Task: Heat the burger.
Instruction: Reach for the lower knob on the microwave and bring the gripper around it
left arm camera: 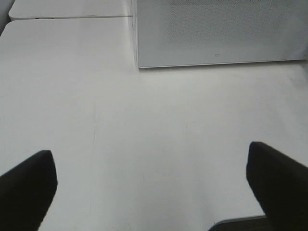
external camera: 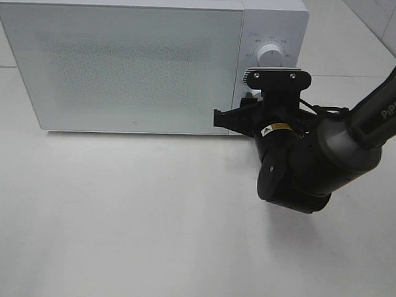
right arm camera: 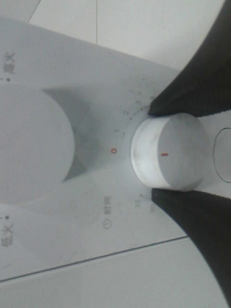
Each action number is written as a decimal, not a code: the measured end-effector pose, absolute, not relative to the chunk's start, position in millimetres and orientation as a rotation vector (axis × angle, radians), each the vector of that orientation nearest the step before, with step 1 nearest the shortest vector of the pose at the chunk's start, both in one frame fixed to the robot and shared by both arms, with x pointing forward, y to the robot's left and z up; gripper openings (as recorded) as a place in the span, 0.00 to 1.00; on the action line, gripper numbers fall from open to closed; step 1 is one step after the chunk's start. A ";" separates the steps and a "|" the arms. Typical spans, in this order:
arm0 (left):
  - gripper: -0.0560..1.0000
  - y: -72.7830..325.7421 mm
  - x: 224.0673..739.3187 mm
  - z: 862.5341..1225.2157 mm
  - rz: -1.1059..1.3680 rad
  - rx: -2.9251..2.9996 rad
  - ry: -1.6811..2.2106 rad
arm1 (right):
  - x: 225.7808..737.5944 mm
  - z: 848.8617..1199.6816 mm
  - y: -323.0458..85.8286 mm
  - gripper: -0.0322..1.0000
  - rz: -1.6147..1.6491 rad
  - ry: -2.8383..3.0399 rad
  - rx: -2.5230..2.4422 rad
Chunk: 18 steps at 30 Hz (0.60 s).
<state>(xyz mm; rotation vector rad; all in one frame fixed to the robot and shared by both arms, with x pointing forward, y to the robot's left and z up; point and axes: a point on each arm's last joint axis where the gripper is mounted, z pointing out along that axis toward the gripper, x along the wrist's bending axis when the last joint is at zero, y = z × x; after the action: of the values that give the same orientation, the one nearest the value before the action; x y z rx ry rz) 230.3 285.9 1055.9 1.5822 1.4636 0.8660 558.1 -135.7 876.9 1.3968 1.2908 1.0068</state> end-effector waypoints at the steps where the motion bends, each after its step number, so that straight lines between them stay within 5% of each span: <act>1: 0.99 285.9 230.3 1055.9 0.866 1.582 1.464 | 557.7 876.8 -134.9 0.45 1.004 1.292 1.397; 18: 0.99 285.9 230.3 1055.9 0.866 1.582 1.464 | 557.4 877.0 -132.9 0.45 1.181 1.167 1.559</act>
<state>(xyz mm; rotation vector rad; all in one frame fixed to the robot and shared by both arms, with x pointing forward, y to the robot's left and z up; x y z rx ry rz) 230.3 285.9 1055.9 1.5822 1.4636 0.8660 557.4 -132.9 877.0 1.5591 1.1672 1.1814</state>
